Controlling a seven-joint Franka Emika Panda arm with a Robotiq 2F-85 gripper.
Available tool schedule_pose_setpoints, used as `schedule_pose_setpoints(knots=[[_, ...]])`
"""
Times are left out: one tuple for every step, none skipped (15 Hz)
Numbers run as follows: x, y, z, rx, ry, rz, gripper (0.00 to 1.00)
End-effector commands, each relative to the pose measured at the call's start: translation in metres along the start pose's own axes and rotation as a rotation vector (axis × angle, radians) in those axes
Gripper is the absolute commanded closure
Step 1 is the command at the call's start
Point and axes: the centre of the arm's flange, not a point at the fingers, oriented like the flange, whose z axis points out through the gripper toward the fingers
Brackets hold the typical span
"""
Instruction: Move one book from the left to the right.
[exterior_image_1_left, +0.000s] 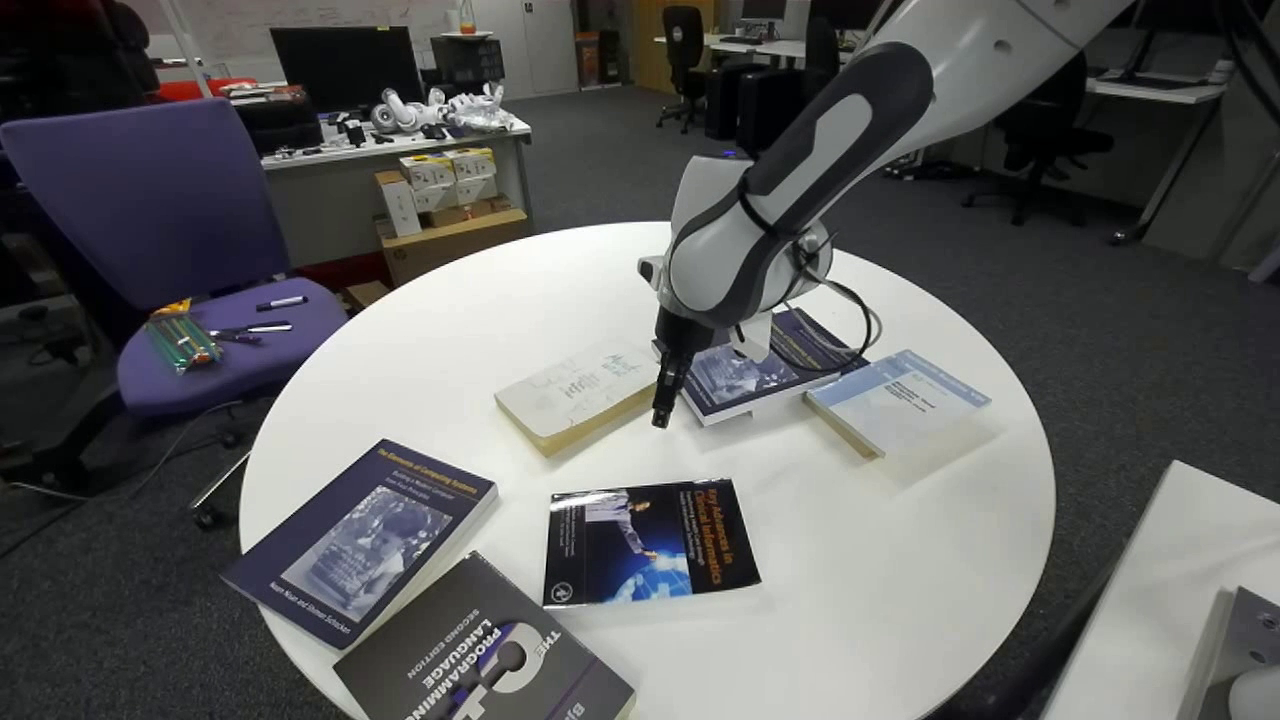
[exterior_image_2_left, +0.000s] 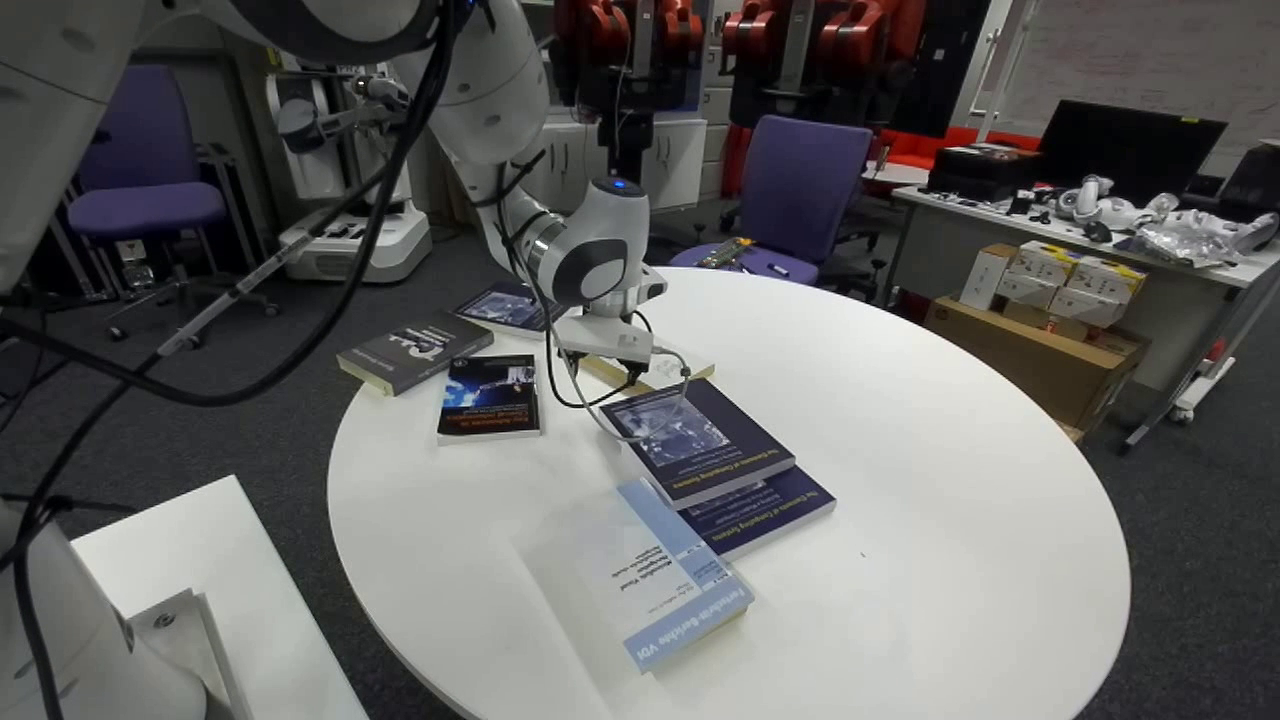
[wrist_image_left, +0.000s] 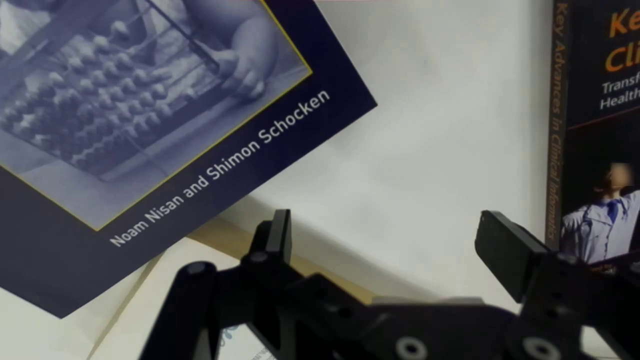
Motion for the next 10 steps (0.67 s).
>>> schedule_pose_setpoints(knots=[[-0.002, 0.008, 0.001, -0.011, -0.042, -0.053, 0.0], [-0.003, 0.011, 0.002, 0.001, -0.05, -0.064, 0.0], [-0.005, 0.015, 0.003, -0.009, -0.064, -0.067, 0.0], [-0.007, 0.02, 0.003, -0.001, -0.076, -0.066, 0.0], [-0.01, 0.025, 0.003, -0.006, -0.088, -0.058, 0.0], [-0.011, 0.03, 0.001, 0.0, -0.092, -0.053, 0.0], [-0.013, 0.035, 0.0, -0.007, -0.095, -0.042, 0.0], [-0.015, 0.039, -0.002, -0.01, -0.097, -0.035, 0.0], [-0.016, 0.044, -0.003, -0.017, -0.099, -0.027, 0.0], [-0.018, 0.048, -0.005, -0.024, -0.098, -0.019, 0.0]])
